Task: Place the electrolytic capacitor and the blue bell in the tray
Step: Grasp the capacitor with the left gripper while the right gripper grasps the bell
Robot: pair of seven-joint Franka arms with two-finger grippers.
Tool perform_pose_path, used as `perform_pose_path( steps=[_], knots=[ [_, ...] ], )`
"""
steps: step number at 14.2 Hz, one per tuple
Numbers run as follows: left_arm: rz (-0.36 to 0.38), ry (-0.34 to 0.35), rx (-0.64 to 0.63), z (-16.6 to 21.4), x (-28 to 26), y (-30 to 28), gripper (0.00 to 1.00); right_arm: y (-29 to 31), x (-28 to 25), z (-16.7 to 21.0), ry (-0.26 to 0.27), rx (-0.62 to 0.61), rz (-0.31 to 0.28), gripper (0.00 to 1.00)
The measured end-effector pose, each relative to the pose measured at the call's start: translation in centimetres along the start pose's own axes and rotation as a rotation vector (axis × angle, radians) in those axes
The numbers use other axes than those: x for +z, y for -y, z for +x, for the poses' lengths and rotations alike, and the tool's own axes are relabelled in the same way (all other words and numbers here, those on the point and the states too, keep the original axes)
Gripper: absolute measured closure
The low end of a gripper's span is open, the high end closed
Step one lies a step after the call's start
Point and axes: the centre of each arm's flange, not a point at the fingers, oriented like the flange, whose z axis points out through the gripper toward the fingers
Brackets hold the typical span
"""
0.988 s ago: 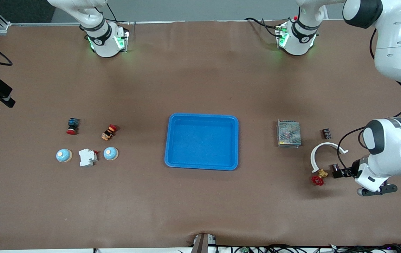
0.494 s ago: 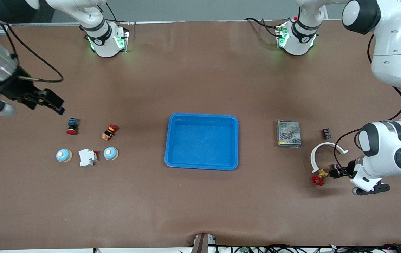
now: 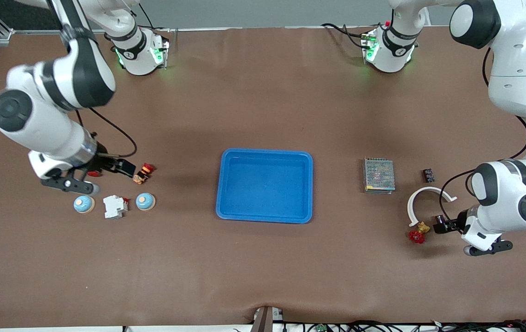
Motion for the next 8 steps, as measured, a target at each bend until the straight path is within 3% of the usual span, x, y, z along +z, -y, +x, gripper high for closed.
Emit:
perform_pose_path(
  steps=[4, 8],
  knots=[
    [0.000, 0.006, -0.002, -0.1, 0.5, 0.2, 0.00, 0.1, 7.1, -0.4, 0.008, -0.004, -0.002, 0.00],
    [0.000, 0.006, -0.002, -0.1, 0.5, 0.1, 0.00, 0.0, 13.3, -0.1, -0.036, 0.000, 0.017, 0.00]
  ],
)
